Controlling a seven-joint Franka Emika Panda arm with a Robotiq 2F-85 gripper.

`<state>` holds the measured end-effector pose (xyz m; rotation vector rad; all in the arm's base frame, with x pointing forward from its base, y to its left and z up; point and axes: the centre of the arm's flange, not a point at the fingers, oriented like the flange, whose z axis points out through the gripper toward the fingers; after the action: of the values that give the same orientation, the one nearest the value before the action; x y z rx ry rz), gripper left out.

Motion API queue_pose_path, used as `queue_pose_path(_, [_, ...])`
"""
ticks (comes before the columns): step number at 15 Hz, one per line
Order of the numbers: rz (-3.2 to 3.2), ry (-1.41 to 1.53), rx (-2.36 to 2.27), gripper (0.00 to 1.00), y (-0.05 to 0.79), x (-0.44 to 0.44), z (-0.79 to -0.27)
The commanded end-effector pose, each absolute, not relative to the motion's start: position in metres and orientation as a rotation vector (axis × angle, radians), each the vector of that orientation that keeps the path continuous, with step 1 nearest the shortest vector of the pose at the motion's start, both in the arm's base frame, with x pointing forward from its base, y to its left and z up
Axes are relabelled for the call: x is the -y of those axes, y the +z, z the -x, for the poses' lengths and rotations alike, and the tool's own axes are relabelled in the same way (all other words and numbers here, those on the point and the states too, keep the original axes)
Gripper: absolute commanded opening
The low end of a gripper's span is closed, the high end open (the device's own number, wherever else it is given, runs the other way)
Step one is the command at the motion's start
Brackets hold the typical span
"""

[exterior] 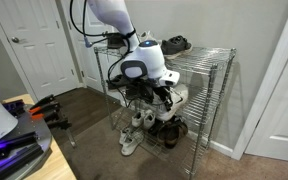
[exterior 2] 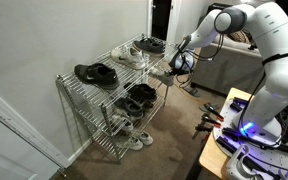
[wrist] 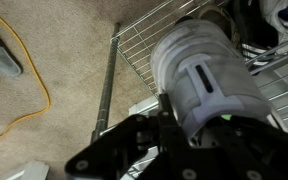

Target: Move the white shoe from the second shelf to the top shelf

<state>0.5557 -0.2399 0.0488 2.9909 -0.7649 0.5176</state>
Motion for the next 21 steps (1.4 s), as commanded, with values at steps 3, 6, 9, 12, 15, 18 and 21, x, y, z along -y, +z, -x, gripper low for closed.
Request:
queue_pose_path(3, [-2.957,0.484,0.686,0.04,0.067,0.236,-0.535])
queue_pose_path(6, [-2.997,0.359,0.635,0.05,0.083,0.238,-0.521])
queue_pose_path(9, [-3.006,0.224,0.524,0.05,0.113,0.234,-0.496])
queue_pose_path(12, [-2.978,0.115,0.465,0.05,0.141,0.237,-0.47])
queue_pose_path(15, [-2.964,0.014,0.404,0.05,0.163,0.238,-0.446])
queue_pose_path(18, [-2.952,-0.083,0.334,0.04,0.179,0.234,-0.428])
queue_pose_path(21, [-2.858,-0.157,0.333,0.04,0.21,0.233,-0.412])
